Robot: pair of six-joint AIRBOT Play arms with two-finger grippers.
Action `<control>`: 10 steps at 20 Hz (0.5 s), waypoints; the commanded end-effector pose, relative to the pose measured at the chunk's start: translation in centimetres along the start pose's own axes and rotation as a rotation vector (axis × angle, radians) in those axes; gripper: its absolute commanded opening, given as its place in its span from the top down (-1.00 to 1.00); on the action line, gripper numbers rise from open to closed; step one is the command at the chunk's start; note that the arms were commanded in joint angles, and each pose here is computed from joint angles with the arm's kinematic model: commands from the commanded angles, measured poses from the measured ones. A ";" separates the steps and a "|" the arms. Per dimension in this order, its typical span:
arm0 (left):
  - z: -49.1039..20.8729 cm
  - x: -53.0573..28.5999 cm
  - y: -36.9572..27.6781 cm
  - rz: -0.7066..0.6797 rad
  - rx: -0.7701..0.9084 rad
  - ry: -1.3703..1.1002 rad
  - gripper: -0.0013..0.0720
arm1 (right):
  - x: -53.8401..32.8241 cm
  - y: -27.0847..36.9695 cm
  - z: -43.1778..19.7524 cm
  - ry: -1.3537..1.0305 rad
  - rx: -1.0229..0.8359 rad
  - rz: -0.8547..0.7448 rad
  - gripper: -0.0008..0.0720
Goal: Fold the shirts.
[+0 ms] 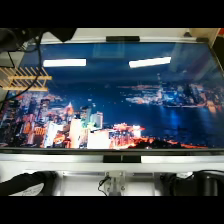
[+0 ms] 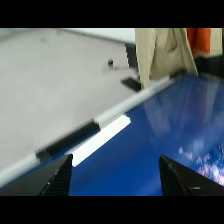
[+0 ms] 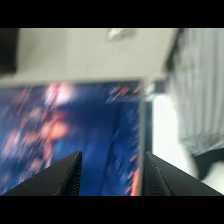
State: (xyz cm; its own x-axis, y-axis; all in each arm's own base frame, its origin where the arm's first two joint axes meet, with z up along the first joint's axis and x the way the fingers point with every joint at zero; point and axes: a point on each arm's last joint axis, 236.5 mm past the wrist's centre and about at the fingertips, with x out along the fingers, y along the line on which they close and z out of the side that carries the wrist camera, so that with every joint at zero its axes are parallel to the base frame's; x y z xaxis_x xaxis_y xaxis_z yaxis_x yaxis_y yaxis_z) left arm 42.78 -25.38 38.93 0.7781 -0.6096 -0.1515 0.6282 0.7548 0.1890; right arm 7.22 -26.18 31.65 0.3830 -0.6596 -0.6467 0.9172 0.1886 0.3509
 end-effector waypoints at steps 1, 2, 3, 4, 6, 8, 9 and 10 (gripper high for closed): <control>-10.1 -1.4 2.4 0.082 -0.165 0.396 -0.67 | 0.9 7.3 -9.3 0.360 -0.208 0.272 -0.40; -14.3 -2.7 3.4 0.133 -0.238 0.550 -0.67 | 1.4 9.5 -12.9 0.481 -0.308 0.340 -0.40; -18.1 -4.1 3.8 0.168 -0.308 0.687 -0.67 | 1.8 11.1 -16.2 0.576 -0.404 0.372 -0.40; -21.7 -5.8 3.8 0.183 -0.360 0.824 -0.67 | 2.1 12.6 -19.4 0.642 -0.502 0.383 -0.40; -27.6 -9.4 3.1 0.183 -0.418 1.060 -0.67 | 2.6 15.5 -25.4 0.684 -0.707 0.388 -0.40; -31.9 -11.9 1.8 0.223 -0.541 1.228 -0.67 | 2.6 17.0 -32.6 0.779 -0.963 0.382 -0.41; -33.1 -12.4 0.9 0.220 -0.565 1.272 -0.67 | 2.5 17.1 -35.7 0.860 -1.065 0.367 -0.42; -33.8 -12.5 0.0 0.214 -0.571 1.298 -0.67 | 2.5 17.0 -38.3 0.937 -1.140 0.350 -0.42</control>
State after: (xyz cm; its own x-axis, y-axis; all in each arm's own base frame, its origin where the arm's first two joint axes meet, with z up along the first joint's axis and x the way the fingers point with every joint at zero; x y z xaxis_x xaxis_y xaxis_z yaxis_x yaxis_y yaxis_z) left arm 37.40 -11.55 12.32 0.3225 -0.1448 -0.9354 0.2920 0.9553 -0.0472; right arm 27.18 -3.43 15.25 0.3287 0.1410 -0.9338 0.3895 0.8805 0.2701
